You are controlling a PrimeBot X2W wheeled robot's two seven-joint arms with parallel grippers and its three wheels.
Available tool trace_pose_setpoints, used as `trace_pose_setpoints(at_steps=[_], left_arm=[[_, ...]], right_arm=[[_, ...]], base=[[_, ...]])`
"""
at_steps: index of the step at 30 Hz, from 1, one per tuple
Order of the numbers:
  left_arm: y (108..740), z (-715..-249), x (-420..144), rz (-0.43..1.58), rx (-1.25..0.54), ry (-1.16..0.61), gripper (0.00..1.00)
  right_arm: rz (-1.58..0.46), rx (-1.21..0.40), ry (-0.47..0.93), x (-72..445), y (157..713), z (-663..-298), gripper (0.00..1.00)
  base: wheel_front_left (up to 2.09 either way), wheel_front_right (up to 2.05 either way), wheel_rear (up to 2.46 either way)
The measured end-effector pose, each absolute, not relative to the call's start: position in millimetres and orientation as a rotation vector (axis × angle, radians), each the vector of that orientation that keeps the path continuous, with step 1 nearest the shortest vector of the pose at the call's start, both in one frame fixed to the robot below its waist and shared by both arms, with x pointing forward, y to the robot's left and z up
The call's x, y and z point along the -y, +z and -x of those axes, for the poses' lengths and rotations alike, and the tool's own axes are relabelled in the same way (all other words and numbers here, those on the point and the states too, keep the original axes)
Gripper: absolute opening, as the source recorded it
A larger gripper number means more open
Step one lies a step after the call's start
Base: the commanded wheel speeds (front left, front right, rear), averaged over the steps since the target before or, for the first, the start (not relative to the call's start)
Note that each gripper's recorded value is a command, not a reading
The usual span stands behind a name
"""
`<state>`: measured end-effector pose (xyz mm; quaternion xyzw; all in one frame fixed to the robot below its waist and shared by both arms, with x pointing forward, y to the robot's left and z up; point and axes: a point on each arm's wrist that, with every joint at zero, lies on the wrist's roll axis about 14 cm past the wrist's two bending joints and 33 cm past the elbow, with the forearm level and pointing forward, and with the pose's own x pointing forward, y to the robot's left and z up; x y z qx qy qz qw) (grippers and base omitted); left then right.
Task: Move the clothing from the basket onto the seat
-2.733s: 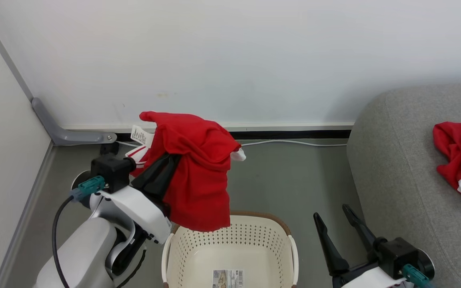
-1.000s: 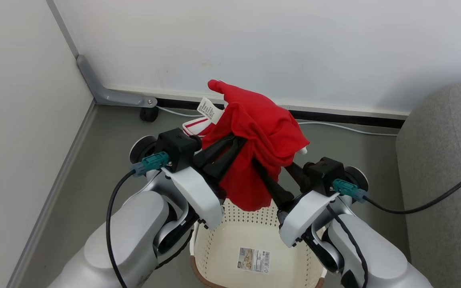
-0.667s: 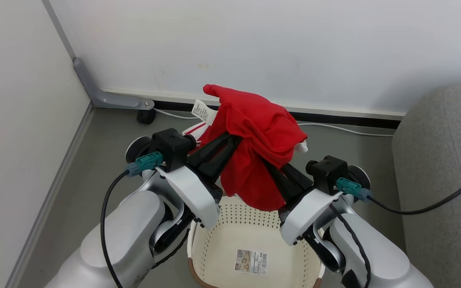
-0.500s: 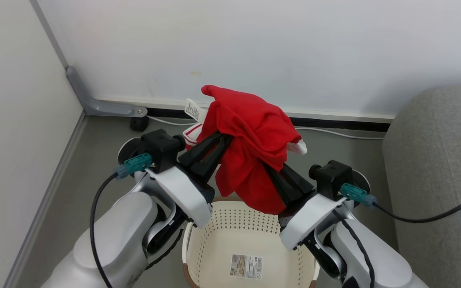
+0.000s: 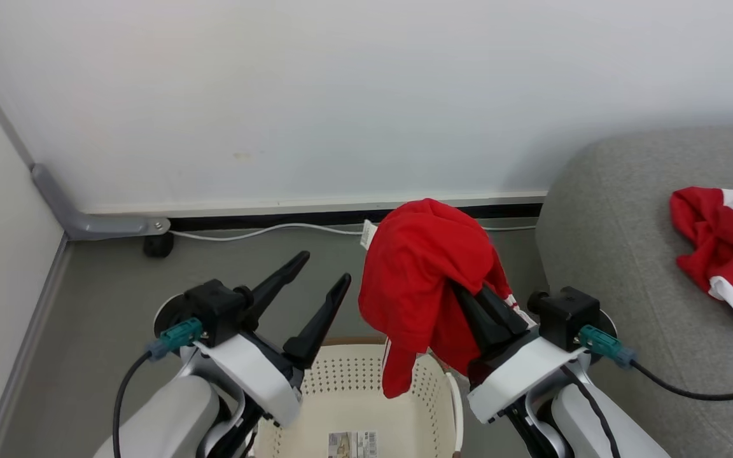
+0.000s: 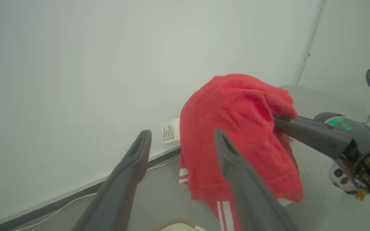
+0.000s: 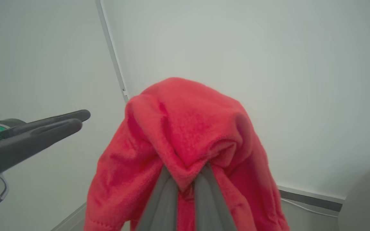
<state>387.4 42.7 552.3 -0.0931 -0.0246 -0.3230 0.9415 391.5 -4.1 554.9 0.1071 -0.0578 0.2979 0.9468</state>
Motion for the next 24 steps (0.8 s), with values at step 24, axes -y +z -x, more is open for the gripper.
trace_pose_setpoints(at_steps=[24], left_arm=[[519.0, -309.9, 102.0, 0.210, -0.042, -1.103, 1.00]], right_arm=[[-0.172, 0.242, 0.009, 202.5, 565.9, -339.5, 0.00]], base=[[0.00, 0.00, 0.00]])
